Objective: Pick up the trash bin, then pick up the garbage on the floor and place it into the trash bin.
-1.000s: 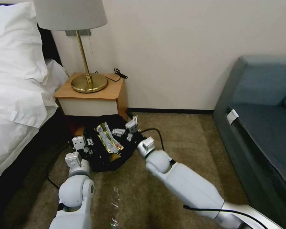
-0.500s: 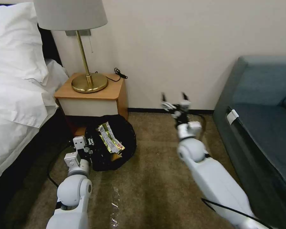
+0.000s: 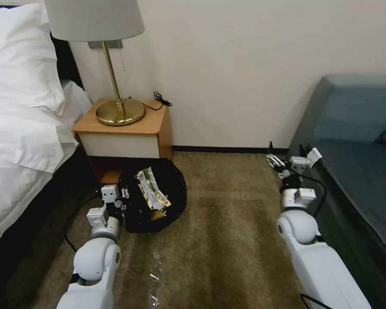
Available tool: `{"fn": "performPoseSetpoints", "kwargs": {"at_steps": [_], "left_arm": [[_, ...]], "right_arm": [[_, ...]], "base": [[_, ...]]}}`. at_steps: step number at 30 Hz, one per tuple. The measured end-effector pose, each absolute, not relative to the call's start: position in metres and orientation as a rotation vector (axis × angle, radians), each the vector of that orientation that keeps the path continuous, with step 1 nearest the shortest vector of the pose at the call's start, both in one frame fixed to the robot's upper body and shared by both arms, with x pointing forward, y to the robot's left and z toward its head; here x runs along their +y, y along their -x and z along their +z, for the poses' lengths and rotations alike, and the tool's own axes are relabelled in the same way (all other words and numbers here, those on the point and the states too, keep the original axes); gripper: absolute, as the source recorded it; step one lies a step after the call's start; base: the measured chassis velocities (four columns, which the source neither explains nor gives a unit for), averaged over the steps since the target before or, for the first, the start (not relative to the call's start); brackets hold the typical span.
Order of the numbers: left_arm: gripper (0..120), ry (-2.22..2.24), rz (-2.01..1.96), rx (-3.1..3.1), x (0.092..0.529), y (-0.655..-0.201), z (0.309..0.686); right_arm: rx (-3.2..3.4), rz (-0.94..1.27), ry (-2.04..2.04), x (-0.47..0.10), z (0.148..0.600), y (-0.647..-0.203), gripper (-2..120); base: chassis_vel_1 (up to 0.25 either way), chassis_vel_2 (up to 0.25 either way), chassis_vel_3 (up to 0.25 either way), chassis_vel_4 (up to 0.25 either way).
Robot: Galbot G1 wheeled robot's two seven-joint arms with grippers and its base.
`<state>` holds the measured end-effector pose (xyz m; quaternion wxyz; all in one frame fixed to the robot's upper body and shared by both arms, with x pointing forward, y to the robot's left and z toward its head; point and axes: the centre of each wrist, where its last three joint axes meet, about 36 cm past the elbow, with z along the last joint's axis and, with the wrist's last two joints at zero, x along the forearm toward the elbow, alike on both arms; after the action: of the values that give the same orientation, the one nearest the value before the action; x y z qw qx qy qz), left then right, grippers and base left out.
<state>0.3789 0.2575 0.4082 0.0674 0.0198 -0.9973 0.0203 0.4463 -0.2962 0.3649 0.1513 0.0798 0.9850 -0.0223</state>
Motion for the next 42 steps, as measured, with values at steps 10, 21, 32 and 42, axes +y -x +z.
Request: {"fn": "performPoseSetpoints", "kwargs": {"at_steps": [10,21,32,42], "left_arm": [[5,0.024,0.016,-3.033,0.271,-0.38,0.403],[5,-0.111,0.113,-2.996,0.273,-0.378,0.388],[5,-0.171,0.453,-2.909,0.284,-0.399,0.356],[5,-0.212,0.695,-2.802,0.288,-0.413,0.336]], "right_arm": [[2.872,-0.113,-0.29,-0.305,0.324,-0.406,100],[2.895,-0.126,-0.305,-0.304,0.312,-0.392,100],[2.884,-0.158,-0.269,-0.307,0.312,-0.385,100],[2.884,-0.195,-0.232,-0.31,0.308,-0.379,100]], "base": [[0.0,0.0,0.0,0.0],[0.0,0.0,0.0,0.0],[0.0,0.0,0.0,0.0],[0.0,0.0,0.0,0.0]]}}
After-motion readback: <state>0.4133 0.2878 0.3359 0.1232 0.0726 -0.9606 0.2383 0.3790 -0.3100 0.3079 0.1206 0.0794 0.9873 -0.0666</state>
